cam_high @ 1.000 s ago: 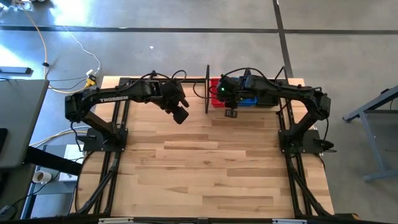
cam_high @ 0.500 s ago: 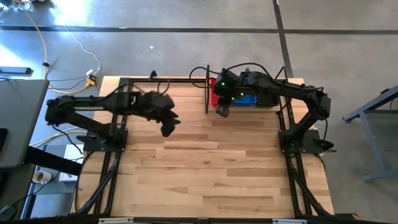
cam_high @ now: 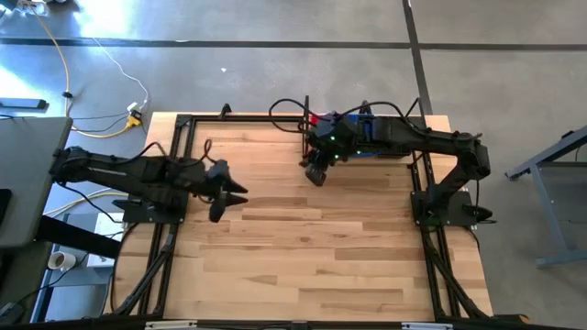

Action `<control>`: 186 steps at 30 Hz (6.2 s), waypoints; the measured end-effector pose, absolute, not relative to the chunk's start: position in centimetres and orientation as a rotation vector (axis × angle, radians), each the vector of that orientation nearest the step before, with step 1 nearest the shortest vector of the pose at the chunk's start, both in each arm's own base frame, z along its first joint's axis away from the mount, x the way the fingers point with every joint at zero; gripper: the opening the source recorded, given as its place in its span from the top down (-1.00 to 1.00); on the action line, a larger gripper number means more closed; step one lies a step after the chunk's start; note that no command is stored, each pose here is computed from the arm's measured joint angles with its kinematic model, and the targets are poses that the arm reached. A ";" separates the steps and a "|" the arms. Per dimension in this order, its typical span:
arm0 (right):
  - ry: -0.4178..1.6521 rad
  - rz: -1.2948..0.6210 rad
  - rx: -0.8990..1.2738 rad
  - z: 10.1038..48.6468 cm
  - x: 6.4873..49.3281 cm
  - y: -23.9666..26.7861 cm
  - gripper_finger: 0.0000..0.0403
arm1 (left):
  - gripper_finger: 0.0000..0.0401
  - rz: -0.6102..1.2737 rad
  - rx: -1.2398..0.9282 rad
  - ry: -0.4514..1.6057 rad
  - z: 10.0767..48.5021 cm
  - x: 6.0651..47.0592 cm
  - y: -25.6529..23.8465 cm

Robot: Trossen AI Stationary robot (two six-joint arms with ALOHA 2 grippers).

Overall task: Stack baskets on shelf by color
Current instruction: Return to Home Position

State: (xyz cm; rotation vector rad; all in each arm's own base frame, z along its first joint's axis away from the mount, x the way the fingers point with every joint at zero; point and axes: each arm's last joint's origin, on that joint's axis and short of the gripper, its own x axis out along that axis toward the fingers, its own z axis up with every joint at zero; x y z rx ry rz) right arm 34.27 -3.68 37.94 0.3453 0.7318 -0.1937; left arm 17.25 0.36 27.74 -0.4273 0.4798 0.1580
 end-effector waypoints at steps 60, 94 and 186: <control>0.354 -0.408 0.139 38.9 4.9 -0.2 0.55 | 0.28 0.056 -0.336 0.044 17.3 9.4 -0.9; 0.005 -0.166 0.322 18.1 9.3 1.9 0.55 | 0.28 0.058 -0.337 0.044 17.3 9.4 -0.9; 0.020 -0.198 0.239 17.5 8.9 1.7 0.55 | 0.28 0.057 -0.336 0.043 17.3 9.4 -0.9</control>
